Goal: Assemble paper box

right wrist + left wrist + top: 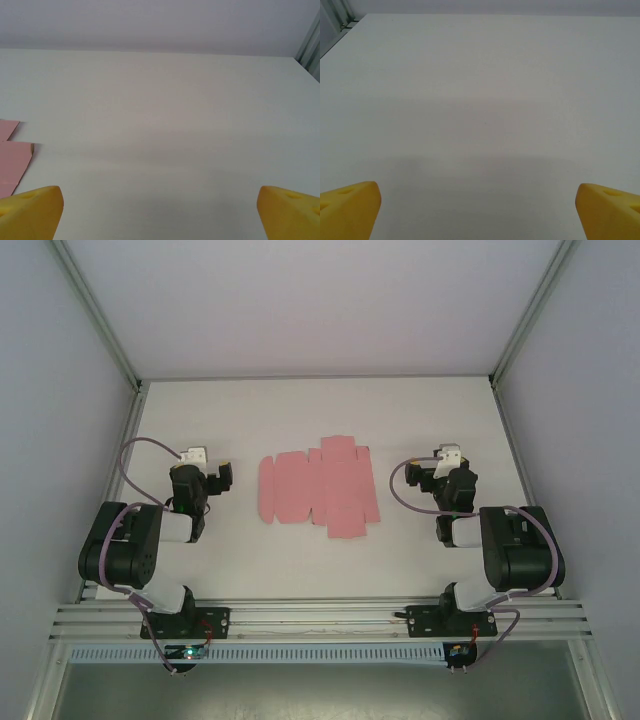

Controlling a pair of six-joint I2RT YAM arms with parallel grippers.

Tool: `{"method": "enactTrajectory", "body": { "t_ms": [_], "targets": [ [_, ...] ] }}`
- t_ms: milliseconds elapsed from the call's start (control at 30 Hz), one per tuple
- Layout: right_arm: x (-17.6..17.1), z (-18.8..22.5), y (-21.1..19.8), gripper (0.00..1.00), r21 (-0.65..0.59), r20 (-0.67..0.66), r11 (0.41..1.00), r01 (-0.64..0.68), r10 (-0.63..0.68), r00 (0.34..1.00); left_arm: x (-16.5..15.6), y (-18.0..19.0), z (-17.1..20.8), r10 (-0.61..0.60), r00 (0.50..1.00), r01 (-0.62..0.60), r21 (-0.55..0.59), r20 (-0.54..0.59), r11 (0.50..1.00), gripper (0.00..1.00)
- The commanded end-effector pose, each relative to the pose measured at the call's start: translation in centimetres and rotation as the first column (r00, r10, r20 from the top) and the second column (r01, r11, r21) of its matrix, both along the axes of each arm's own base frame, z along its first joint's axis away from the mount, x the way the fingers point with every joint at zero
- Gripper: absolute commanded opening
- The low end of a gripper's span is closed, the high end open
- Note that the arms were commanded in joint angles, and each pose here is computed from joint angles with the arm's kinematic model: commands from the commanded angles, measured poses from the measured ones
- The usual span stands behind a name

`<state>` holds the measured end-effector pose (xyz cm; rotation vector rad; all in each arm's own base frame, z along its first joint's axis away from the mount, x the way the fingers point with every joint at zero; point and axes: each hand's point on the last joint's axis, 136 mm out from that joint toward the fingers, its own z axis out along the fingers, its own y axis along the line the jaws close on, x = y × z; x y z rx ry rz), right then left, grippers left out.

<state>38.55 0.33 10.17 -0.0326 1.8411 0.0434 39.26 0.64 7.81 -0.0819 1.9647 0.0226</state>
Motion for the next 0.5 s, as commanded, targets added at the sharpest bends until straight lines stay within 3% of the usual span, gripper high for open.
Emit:
{"method": "enactTrajectory", "body": {
  "t_ms": [0, 467],
  "targets": [
    [0.52, 1.29, 0.22, 0.98, 0.006, 0.038, 1.0, -0.001, 0.0, 0.999, 0.5, 0.17, 0.87, -0.007, 1.0, 0.006, 0.013, 0.02, 1.0, 1.0],
    [0.62, 1.28, -0.63, 0.98, 0.009, 0.035, 0.999, 0.052, -0.052, 0.998, 0.51, 0.14, 0.87, -0.009, 1.0, 0.009, 0.012, 0.019, 1.0, 1.0]
  ]
}}
